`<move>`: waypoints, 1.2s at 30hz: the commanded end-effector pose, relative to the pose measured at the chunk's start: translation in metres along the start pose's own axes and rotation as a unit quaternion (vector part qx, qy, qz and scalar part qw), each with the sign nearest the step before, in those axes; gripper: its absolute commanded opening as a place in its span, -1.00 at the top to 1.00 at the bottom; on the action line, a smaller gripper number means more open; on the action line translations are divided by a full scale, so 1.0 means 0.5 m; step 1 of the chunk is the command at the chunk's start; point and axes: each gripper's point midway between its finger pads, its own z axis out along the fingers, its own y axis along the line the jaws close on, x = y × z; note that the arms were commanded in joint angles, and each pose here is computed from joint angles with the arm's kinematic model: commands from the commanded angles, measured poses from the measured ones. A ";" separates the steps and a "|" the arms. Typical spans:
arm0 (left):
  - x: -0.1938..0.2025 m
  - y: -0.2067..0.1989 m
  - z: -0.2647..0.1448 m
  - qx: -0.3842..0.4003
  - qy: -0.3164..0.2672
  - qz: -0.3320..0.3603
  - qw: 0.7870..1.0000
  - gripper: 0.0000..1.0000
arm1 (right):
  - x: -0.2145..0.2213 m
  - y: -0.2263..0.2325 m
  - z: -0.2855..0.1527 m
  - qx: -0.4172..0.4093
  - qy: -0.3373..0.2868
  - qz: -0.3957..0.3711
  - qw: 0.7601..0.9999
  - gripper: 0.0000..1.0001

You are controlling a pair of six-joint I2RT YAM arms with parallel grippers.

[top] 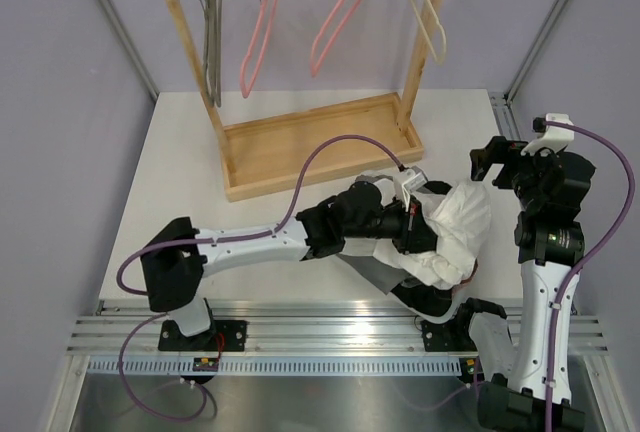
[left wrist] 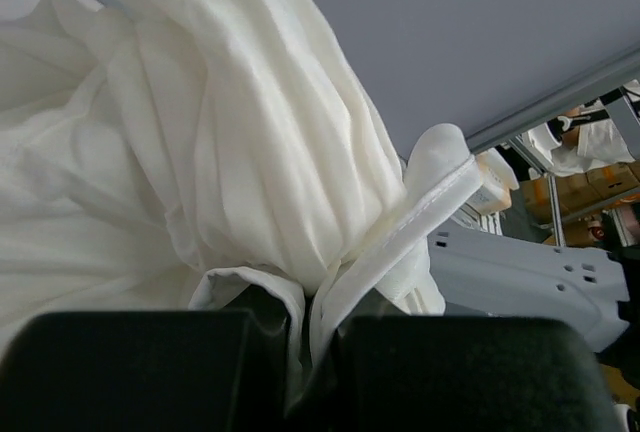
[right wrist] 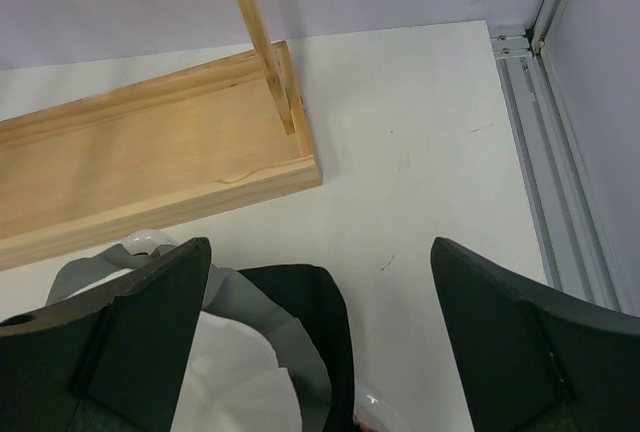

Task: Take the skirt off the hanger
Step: Place the skirt in the bin.

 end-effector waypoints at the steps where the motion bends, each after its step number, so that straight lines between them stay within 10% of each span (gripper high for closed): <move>1: 0.054 0.113 0.030 -0.032 -0.002 -0.061 0.998 1.00 | -0.026 -0.004 -0.006 0.006 -0.029 -0.003 1.000 -0.99; 14: 0.412 0.408 -0.063 -0.289 0.212 -0.136 0.923 1.00 | -0.012 0.001 0.001 -0.009 -0.018 -0.004 1.000 -0.99; 19: 0.367 0.386 -0.056 -0.272 0.176 -0.108 0.940 0.64 | -0.005 0.008 0.003 -0.020 -0.012 -0.005 1.000 -0.99; 21: 0.314 0.349 -0.051 -0.250 0.151 -0.080 0.953 0.03 | -0.003 0.010 0.003 -0.024 -0.010 -0.005 1.000 -0.99; 24: 0.234 0.279 -0.056 -0.215 0.116 -0.039 0.969 -0.36 | -0.004 0.011 0.002 -0.025 -0.011 -0.006 1.000 -0.99; 36: 0.053 0.118 -0.131 -0.166 0.039 0.043 0.984 -0.63 | -0.005 0.014 0.000 -0.029 -0.012 -0.006 0.999 -0.99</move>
